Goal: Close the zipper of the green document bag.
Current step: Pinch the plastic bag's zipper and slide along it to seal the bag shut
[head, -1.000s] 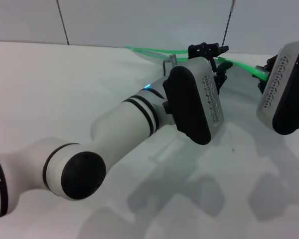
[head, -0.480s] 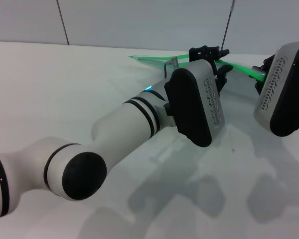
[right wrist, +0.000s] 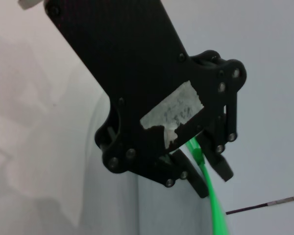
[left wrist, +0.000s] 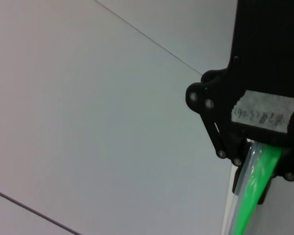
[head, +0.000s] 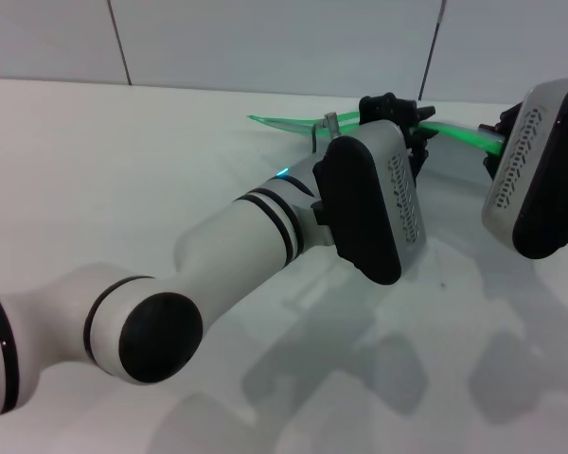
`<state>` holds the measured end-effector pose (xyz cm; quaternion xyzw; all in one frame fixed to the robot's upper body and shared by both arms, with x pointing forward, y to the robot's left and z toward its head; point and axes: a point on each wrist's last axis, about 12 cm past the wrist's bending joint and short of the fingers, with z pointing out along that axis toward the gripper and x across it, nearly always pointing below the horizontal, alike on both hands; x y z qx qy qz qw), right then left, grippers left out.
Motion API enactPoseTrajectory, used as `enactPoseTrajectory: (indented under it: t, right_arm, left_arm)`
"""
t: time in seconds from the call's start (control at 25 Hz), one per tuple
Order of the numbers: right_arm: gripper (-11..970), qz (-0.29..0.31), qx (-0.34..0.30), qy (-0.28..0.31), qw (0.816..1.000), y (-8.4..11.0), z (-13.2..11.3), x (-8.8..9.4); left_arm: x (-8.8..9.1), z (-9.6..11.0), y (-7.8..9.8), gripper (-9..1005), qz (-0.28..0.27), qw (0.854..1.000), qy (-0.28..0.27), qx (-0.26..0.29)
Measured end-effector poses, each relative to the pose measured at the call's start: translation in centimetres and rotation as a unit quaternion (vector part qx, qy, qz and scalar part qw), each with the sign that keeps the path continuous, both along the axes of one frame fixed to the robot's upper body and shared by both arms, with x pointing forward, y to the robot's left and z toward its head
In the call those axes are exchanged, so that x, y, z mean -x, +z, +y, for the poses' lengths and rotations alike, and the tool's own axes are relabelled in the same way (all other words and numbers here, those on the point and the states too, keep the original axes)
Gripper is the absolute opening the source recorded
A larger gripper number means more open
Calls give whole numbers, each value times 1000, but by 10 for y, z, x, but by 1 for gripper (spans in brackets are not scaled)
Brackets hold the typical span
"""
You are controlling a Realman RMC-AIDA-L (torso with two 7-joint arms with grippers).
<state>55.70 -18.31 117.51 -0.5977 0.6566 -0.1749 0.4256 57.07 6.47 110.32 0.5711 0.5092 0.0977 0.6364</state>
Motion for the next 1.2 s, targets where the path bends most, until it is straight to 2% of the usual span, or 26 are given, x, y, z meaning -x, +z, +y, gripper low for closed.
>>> enactPoseTrajectory:
  t: [0.08, 0.2, 1.2]
  right_arm:
    - [95, 0, 0, 0, 1000, 0, 0, 0]
    - [96, -3, -1, 1, 1000, 2, 1, 0]
    - [104, -6, -4, -10, 1000, 4, -7, 2]
  left_arm:
    - [0, 0, 0, 258, 0, 1000, 0, 0]
    - [-1, 0, 0, 85, 0, 1000, 2, 1]
    - [-9, 20, -10, 69, 12, 999, 46, 13]
